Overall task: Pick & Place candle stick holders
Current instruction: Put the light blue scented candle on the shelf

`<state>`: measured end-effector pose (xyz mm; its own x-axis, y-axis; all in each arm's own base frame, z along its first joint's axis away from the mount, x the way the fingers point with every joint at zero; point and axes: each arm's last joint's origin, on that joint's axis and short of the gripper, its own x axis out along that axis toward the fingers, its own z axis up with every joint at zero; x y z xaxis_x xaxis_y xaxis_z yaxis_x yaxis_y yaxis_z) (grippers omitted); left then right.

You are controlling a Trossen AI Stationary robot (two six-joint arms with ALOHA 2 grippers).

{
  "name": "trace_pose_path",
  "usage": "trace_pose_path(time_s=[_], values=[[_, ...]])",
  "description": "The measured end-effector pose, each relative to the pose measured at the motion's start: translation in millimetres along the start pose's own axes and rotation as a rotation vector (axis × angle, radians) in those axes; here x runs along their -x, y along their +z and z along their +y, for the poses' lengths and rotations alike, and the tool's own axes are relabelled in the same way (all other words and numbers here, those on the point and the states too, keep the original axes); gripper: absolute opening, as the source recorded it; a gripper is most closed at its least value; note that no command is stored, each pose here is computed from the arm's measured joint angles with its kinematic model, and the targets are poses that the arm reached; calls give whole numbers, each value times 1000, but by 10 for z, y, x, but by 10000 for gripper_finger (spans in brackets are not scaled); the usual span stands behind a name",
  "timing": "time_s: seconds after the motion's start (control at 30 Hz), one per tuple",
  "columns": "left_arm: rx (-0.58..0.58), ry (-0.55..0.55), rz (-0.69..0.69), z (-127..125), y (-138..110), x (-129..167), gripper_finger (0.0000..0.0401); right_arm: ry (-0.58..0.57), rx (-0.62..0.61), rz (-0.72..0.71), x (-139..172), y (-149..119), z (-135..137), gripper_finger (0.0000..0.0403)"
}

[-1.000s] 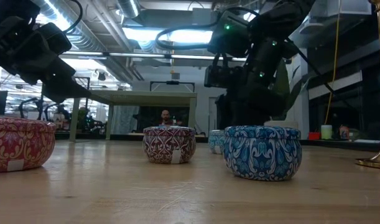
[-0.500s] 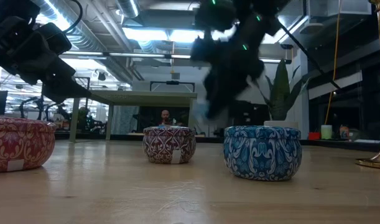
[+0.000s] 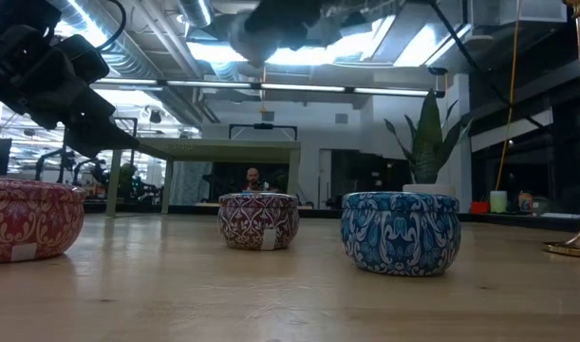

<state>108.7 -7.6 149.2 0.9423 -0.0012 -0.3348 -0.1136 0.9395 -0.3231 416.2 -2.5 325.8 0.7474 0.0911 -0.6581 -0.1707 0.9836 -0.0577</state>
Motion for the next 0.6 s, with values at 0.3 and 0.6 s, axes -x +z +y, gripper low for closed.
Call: trace_pose_path(time_s=[0.3,0.6], values=[[0,0,0,0,0,0,354,-147,-135,-131,202,69,-669,300],[0,0,0,0,0,0,354,-233,-220,-132,316,-58,-1087,300]])
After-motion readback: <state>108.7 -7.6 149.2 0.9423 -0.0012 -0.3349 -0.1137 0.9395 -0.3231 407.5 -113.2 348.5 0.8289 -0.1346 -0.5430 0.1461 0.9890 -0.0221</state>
